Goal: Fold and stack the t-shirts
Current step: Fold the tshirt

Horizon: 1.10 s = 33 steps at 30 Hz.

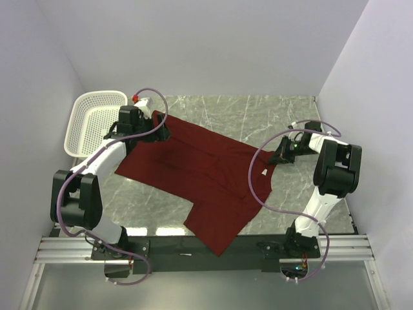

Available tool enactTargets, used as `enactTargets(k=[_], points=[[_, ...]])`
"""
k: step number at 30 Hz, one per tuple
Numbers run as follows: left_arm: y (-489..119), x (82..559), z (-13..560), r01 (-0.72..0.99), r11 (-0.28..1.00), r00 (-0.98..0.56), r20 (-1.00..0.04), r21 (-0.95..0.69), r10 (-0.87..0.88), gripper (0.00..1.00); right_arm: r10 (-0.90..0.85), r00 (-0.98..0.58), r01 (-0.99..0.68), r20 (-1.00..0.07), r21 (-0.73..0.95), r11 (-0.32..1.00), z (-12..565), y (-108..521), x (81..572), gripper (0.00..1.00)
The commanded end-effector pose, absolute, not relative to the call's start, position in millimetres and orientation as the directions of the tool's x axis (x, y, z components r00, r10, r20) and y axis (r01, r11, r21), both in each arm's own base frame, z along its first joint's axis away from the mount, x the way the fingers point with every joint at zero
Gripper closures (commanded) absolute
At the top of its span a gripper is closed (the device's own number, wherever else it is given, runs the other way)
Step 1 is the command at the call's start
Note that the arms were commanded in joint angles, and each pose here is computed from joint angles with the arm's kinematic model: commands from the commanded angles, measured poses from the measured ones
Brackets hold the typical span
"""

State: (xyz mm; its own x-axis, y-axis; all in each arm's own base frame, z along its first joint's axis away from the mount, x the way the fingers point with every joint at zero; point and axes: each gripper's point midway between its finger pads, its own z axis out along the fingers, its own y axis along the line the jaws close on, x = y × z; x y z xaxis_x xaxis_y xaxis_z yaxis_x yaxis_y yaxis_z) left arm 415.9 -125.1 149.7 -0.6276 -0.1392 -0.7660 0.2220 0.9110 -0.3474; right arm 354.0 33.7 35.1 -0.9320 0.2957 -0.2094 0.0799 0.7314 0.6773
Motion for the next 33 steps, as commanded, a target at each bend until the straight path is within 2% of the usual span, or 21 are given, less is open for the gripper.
enactTargets(k=[1,5,9,15,19,28,32,33], points=[[-128,416,165,0.263,0.903,-0.591,-0.797,-0.34,-0.128,0.08,0.303,-0.935,0.108,-0.183,0.668,0.737,30,30,348,0.96],[-129,416,163,0.265,0.901,-0.594,-0.794,-0.343,-0.128,0.08,0.287,-0.938,0.094,-0.196,0.651,0.753,34,28,344,1.0],[-131,416,161,0.265,0.898,-0.601,-0.788,-0.352,-0.132,0.08,0.245,-0.939,0.055,-0.242,0.597,0.8,34,21,338,1.0],[-131,416,159,0.265,0.896,-0.605,-0.785,-0.356,-0.133,0.08,0.248,-0.933,0.004,-0.26,0.682,0.732,57,40,340,1.0],[-130,416,159,0.262,0.9,-0.604,-0.787,-0.347,-0.128,0.08,0.252,-0.94,0.013,-0.232,0.713,0.701,57,50,343,0.99],[-130,416,159,0.263,0.9,-0.604,-0.787,-0.348,-0.128,0.08,0.208,-0.968,0.057,-0.138,0.69,0.722,30,48,317,0.91],[-129,415,159,0.261,0.902,-0.605,-0.787,-0.344,-0.125,0.08,0.194,-0.969,0.042,-0.154,0.67,0.741,33,37,309,0.79],[-128,416,160,0.263,0.903,-0.601,-0.79,-0.34,-0.123,0.08,0.193,-0.967,0.036,-0.166,0.66,0.75,36,32,310,0.78]])
